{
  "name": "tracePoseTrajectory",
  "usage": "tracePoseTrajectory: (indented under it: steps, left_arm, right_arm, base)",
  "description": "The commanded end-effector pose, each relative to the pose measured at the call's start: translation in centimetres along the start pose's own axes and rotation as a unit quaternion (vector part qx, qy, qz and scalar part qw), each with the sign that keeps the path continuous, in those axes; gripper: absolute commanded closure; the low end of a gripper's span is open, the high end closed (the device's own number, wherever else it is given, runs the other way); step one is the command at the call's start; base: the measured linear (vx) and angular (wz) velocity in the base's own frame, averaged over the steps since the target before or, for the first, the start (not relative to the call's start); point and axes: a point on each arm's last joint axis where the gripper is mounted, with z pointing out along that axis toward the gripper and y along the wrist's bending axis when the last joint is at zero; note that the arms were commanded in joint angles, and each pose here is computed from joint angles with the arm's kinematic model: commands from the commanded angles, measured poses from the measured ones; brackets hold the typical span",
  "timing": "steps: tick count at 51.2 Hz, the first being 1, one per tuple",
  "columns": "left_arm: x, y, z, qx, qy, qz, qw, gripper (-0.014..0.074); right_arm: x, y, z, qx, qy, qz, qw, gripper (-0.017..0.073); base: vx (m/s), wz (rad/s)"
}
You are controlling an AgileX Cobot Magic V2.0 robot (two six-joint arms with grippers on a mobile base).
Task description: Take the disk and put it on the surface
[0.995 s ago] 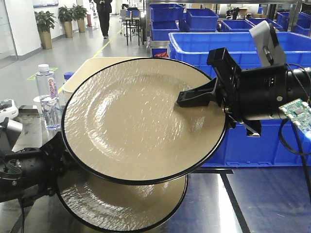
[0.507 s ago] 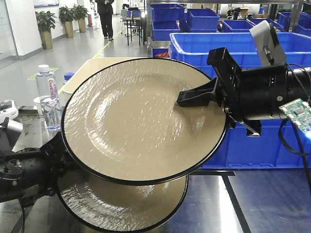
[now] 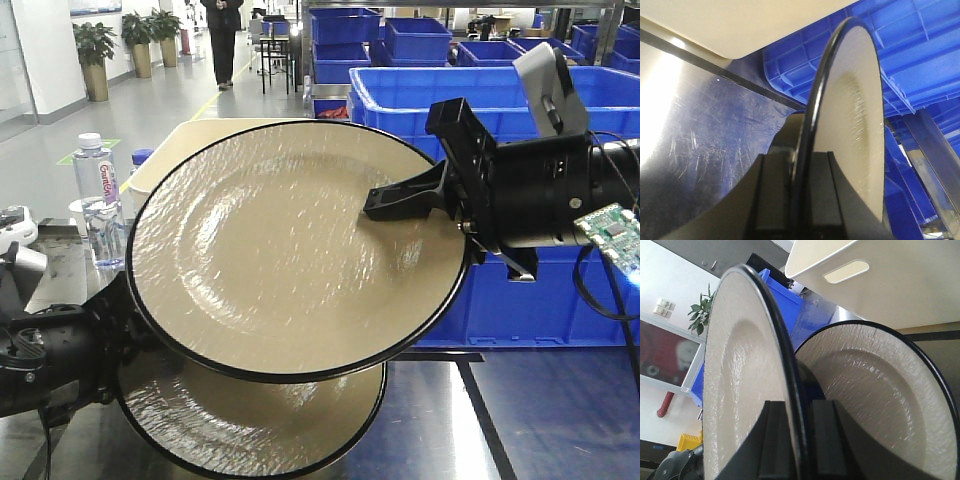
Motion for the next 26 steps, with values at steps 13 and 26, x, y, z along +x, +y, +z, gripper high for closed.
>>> tracePoseTrajectory:
  steps: [13,26]
  left_arm:
    - [-0.7,-1.8,-0.7,0.036,-0.023,-0.028,0.999,0.0592]
    - [0.4,0.4,2.2,0.024,0.058,-0.054,0.997,0.0592]
  right_arm:
    - [-1.1,2.8,-2.0,-0.056,-0.066,0.007,0.996,0.0566]
    - [-1.4,2.7,-2.0,-0.051,-0.084,0.004,0.995,0.0566]
  base:
    - [0.0,0.0]
    - [0.0,0.0]
